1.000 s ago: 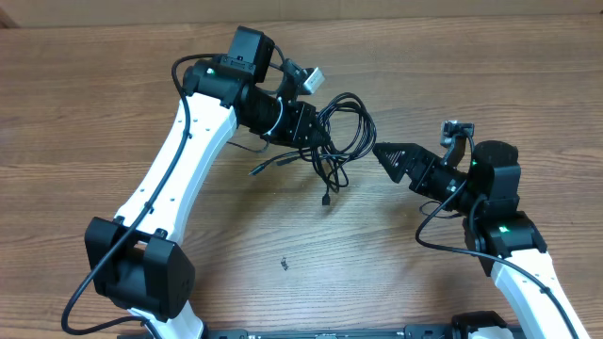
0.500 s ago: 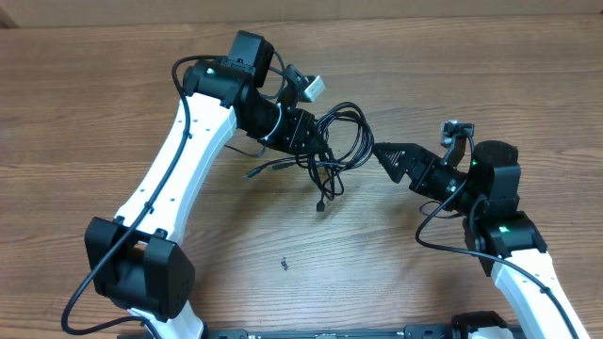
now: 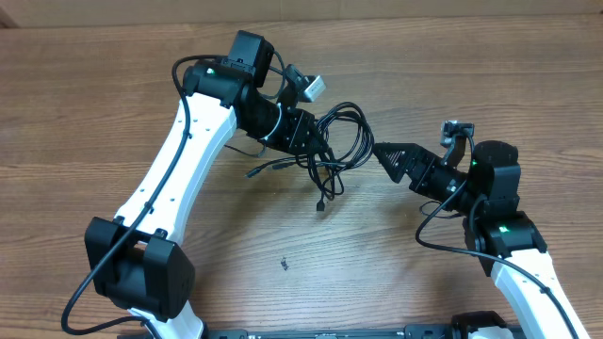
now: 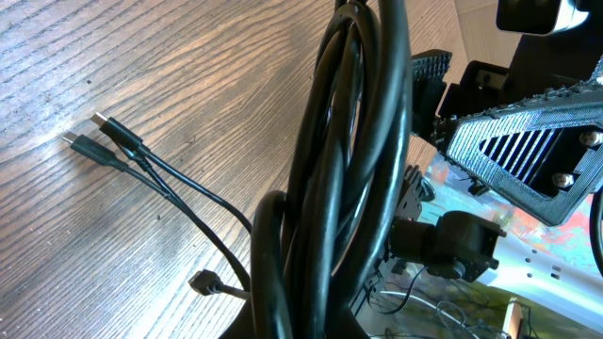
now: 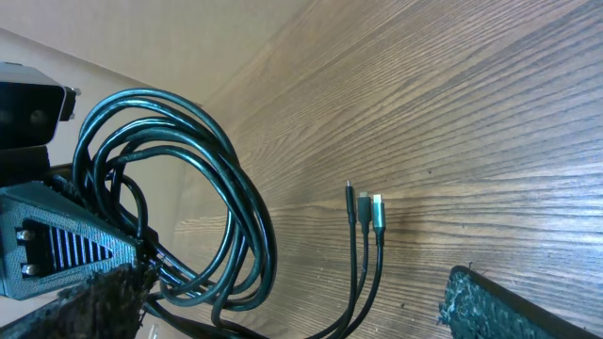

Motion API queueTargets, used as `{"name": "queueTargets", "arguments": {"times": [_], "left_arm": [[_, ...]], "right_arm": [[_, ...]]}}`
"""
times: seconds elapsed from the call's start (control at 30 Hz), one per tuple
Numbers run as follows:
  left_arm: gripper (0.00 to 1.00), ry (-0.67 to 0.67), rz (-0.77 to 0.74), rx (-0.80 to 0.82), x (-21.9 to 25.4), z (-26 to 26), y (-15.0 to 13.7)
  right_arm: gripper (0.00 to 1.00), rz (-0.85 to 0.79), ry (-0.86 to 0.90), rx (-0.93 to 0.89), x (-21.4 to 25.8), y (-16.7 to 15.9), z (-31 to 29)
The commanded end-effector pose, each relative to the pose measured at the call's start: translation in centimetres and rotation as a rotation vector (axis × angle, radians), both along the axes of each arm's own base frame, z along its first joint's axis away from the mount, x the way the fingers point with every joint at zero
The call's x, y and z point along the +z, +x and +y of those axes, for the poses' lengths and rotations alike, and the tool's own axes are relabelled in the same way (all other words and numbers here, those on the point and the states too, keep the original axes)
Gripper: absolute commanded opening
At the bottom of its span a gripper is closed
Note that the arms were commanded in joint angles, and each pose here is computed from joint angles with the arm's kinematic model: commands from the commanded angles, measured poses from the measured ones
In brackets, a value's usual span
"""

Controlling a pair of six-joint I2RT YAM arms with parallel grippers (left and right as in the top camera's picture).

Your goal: Untangle cables

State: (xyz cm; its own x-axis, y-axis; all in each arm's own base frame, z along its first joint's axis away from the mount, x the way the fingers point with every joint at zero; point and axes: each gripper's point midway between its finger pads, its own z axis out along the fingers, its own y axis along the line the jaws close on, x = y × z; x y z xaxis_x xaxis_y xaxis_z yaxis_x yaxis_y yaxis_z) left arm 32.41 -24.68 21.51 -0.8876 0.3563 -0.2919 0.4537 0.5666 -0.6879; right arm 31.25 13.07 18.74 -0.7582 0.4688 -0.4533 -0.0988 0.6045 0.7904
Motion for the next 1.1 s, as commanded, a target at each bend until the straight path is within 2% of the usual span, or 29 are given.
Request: {"name": "queueTargets", "arguments": {"times": [0.0, 0.3, 0.43, 0.63, 0.8, 1.07], "left_arm": [[0.04, -0.039, -0.076, -0.040, 1.8, -0.3, -0.2], [0.04, -0.065, -0.270, -0.292, 1.8, -2.9, -2.4], [0.04, -0.004, -0.314, -0.278, 1.1, -2.4, -1.4], [0.04, -0.003, -0.326, -0.275, 1.1, -2.4, -1.1], [0.04, 0.041, -0.355, -0.265, 0.7, -2.0, -0.4], [0.04, 0.030, -0.309, -0.224, 0.9, -2.3, -0.5]], "right_arm": [[1.00, -0.024, 0.000, -0.006, 0.9, 0.4, -0.1], [1.00, -0.024, 0.000, -0.006, 0.9, 0.4, -0.1], [1.00, -0.026, -0.010, -0.023, 0.8, 0.6, -0.4], [1.00, -0.016, -0.003, -0.009, 0.7, 0.4, -0.2], [1.00, 0.025, -0.048, -0.077, -0.5, 0.6, -1.3], [0.99, 0.053, -0.003, 0.002, -0.5, -0.5, -0.1]]}}
